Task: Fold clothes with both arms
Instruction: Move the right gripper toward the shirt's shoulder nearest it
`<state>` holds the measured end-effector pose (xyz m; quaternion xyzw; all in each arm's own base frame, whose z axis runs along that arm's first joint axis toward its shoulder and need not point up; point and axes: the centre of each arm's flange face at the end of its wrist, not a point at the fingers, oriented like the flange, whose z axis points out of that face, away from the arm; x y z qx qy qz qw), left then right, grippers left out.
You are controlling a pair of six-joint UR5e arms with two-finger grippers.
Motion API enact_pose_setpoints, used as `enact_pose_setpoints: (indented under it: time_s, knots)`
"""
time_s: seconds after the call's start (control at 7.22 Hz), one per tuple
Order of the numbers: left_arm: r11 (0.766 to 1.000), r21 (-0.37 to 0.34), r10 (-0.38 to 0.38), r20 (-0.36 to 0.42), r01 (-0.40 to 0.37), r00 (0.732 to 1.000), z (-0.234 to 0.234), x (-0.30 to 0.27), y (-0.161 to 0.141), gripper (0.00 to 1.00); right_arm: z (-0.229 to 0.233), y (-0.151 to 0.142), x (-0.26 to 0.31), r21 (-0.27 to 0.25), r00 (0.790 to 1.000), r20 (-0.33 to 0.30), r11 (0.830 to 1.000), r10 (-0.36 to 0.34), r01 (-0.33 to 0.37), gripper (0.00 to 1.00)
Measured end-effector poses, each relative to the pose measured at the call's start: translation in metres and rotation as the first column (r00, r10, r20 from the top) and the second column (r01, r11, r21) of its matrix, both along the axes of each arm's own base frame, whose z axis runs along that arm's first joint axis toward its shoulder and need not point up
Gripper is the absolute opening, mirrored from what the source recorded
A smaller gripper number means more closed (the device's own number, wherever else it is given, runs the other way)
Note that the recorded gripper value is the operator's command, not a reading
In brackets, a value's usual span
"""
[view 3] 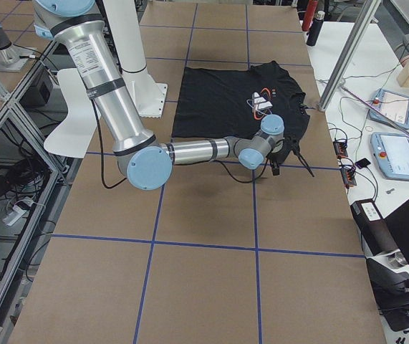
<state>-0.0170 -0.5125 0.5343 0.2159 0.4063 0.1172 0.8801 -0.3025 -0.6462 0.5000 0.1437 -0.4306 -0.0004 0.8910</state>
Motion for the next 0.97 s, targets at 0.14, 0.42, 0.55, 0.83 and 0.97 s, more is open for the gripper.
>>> enact_pose_setpoints:
  time_s: [0.14,0.42,0.55,0.83,0.97]
  knots:
    - [1.000,-0.001,-0.001,-0.001,0.001,1.000,0.000,0.000,0.000,1.00,-0.009,-0.006,-0.007,-0.002,1.000,0.002,1.000,0.019,-0.019,0.99]
    - [1.000,-0.004,-0.003,-0.002,0.003,1.000,0.000,0.000,0.000,1.00,-0.024,-0.020,-0.017,-0.066,0.996,0.031,0.995,0.082,-0.080,0.98]
    - [1.000,-0.006,-0.004,-0.002,0.004,1.000,0.001,0.000,0.001,1.00,-0.028,-0.023,-0.020,-0.088,0.994,0.036,0.991,0.107,-0.103,0.97]
    - [1.000,-0.008,-0.004,-0.003,0.004,1.000,0.001,0.000,0.002,1.00,-0.023,-0.030,-0.026,-0.103,0.986,0.009,0.981,0.164,-0.162,0.92]
    - [1.000,-0.007,-0.004,-0.002,0.004,1.000,0.001,0.000,0.002,1.00,-0.018,-0.031,-0.031,-0.107,0.985,-0.005,0.979,0.171,-0.171,0.89]
